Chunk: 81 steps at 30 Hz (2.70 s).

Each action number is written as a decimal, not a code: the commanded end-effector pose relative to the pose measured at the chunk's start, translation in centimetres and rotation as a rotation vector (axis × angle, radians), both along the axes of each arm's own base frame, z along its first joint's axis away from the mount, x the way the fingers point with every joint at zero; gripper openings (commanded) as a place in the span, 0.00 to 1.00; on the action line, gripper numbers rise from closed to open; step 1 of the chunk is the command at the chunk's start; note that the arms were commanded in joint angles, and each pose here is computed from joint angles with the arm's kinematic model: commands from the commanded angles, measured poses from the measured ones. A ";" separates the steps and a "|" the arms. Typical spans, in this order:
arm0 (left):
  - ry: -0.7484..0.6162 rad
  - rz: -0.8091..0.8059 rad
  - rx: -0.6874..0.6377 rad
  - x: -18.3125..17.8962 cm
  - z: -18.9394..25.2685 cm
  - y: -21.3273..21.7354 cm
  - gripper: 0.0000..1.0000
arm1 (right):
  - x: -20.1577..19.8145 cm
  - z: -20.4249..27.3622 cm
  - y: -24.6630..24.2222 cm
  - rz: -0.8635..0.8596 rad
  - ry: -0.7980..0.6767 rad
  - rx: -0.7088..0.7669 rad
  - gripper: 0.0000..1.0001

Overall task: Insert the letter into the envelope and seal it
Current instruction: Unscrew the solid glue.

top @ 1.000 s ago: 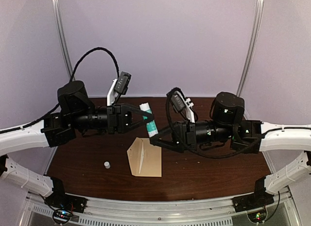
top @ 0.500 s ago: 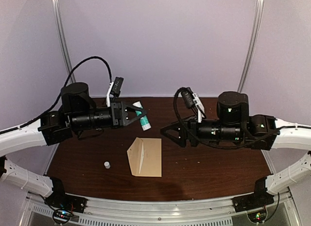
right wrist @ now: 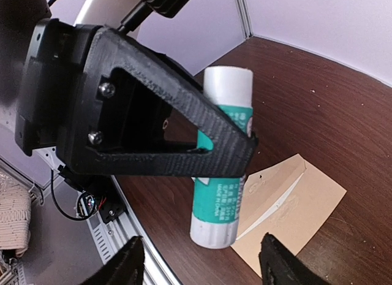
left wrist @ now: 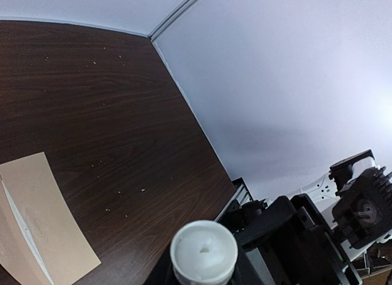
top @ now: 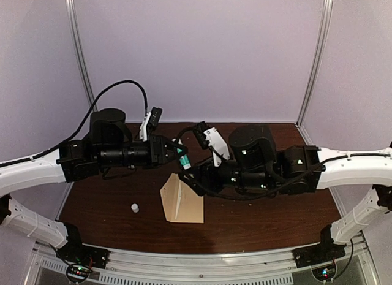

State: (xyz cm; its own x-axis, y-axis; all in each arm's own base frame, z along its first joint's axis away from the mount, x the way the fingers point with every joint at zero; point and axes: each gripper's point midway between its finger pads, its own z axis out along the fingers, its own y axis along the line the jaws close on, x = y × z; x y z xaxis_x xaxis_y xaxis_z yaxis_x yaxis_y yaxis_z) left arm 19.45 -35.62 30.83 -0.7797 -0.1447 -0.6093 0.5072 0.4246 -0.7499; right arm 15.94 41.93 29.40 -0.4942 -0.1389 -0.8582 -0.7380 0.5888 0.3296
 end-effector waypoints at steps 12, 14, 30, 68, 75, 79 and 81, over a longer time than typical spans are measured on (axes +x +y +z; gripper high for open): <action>-0.021 -0.023 -0.051 0.2 1.8 -0.9 0.00 | 0.8 -0.5 1.8 -0.038 -0.040 -0.087 0.28; -0.021 -0.024 -0.051 0.2 1.8 -1.0 0.00 | 0.8 -0.5 1.7 -0.043 -0.043 -0.088 0.25; -0.115 -0.187 -0.052 -2.2 2.1 -1.5 0.00 | -0.5 4.2 1.4 0.151 0.071 0.254 0.02; -0.064 -0.016 -0.105 0.8 2.9 0.3 0.00 | 1.2 2.7 -3.0 0.009 -0.013 0.085 0.65; -0.037 -0.052 -0.113 0.5 2.2 -0.4 0.00 | 0.2 2.9 -0.5 0.026 -0.067 0.024 0.69; -0.032 -0.073 -0.113 0.4 2.1 -0.9 0.00 | 1.2 2.3 0.1 -0.015 -0.083 -0.038 0.66; -0.032 -0.076 -0.114 0.4 2.1 -1.0 0.00 | 1.5 1.9 0.1 -0.035 -0.086 -0.063 0.61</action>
